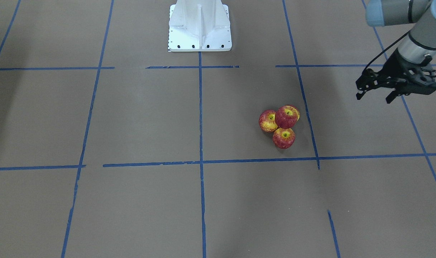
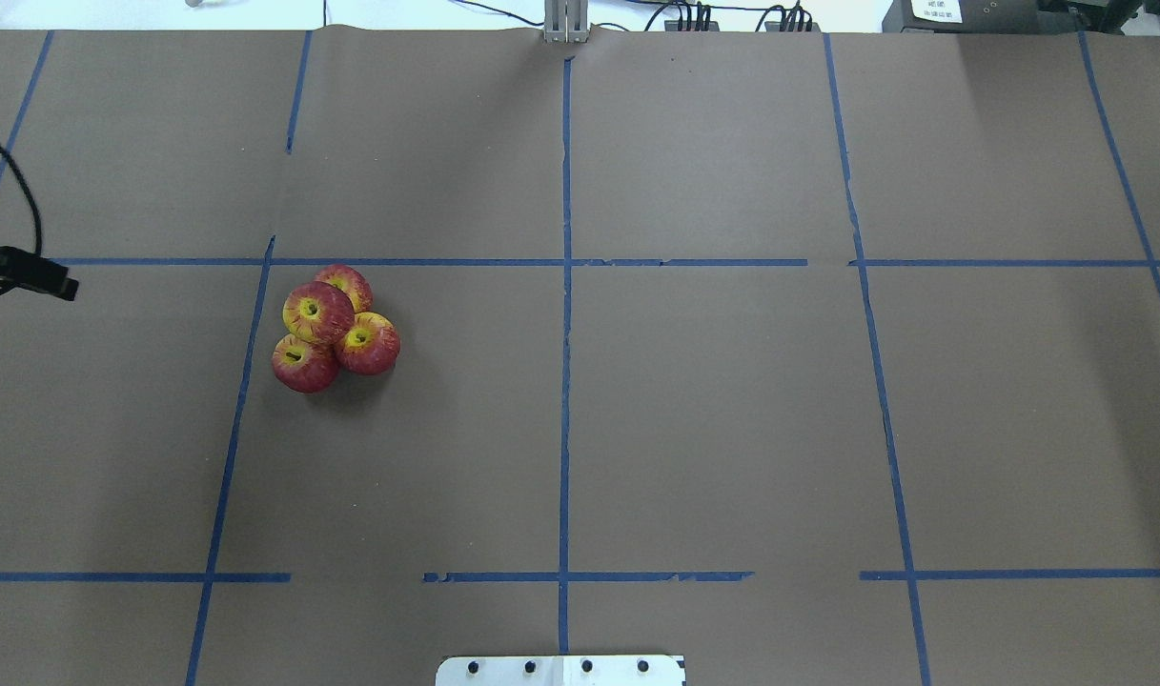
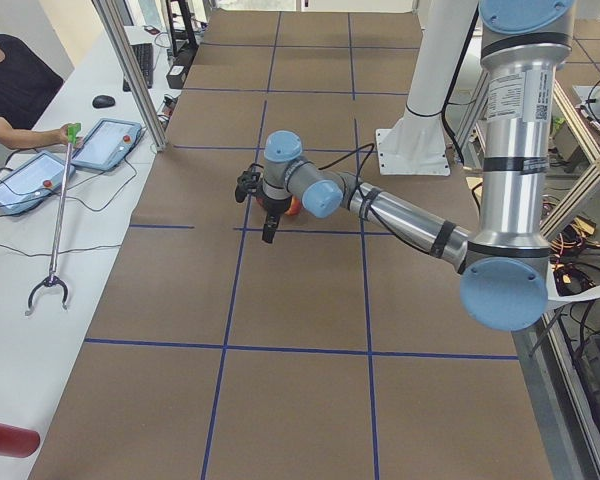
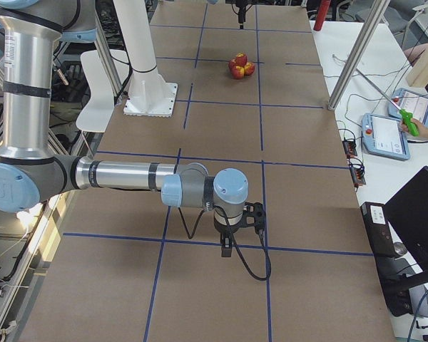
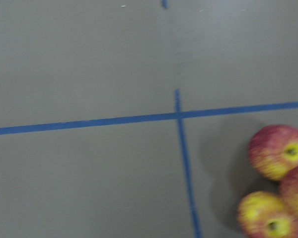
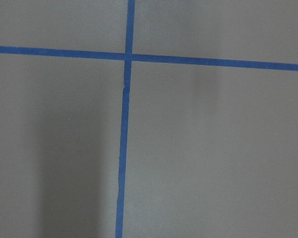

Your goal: Stack apples

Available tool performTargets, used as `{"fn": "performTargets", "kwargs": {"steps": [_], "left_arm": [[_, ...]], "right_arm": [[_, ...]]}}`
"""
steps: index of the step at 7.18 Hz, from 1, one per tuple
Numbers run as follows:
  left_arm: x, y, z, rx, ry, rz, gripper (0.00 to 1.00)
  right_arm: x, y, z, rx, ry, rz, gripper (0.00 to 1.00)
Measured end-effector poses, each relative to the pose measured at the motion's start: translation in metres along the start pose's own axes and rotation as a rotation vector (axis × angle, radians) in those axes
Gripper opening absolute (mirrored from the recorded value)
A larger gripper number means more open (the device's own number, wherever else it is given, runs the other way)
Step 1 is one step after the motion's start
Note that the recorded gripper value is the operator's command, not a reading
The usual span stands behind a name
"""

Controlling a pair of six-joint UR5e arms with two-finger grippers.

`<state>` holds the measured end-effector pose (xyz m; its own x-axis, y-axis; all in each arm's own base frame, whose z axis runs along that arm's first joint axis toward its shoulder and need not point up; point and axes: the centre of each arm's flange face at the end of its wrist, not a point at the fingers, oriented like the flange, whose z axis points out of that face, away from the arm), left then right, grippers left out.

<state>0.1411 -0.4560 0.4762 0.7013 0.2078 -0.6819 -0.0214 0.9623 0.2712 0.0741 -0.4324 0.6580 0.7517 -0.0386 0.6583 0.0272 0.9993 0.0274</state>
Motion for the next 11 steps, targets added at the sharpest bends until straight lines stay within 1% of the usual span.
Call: {"fn": "performTargets", "kwargs": {"steps": [2, 3, 4, 5, 6, 7, 8, 9, 11], "left_arm": [[-0.119, 0.032, -0.009, 0.001, -0.093, 0.081, 1.0], [-0.175, 0.046, -0.013, -0.014, -0.107, 0.085, 1.0], [-0.223, 0.063, -0.013, -0.034, -0.062, 0.068, 1.0], [-0.253, 0.075, -0.013, -0.056, 0.004, 0.034, 1.0], [-0.265, 0.079, -0.012, -0.089, 0.046, -0.013, 1.0], [-0.269, 0.079, -0.012, -0.123, 0.064, -0.056, 1.0], [-0.271, 0.078, -0.013, -0.144, 0.069, -0.084, 1.0], [-0.267, 0.076, -0.019, -0.156, 0.069, -0.099, 1.0], [-0.258, 0.072, -0.032, -0.154, 0.065, -0.09, 1.0]], "right_arm": [[0.0, 0.0, 0.0, 0.0, 0.0, 0.0, 1.0], [0.0, 0.0, 0.0, 0.0, 0.0, 0.0, 1.0], [0.0, 0.0, 0.0, 0.001, 0.0, -0.001, 1.0], [0.0, 0.0, 0.0, 0.001, 0.0, -0.001, 1.0], [0.0, 0.0, 0.0, 0.001, 0.0, -0.001, 1.0], [0.0, 0.0, 0.0, 0.001, 0.0, -0.001, 1.0], [0.0, 0.0, 0.0, 0.0, -0.001, 0.0, 1.0], [0.0, 0.0, 0.0, 0.0, 0.0, 0.0, 1.0], [0.0, 0.0, 0.0, 0.001, 0.0, -0.001, 1.0]]}}
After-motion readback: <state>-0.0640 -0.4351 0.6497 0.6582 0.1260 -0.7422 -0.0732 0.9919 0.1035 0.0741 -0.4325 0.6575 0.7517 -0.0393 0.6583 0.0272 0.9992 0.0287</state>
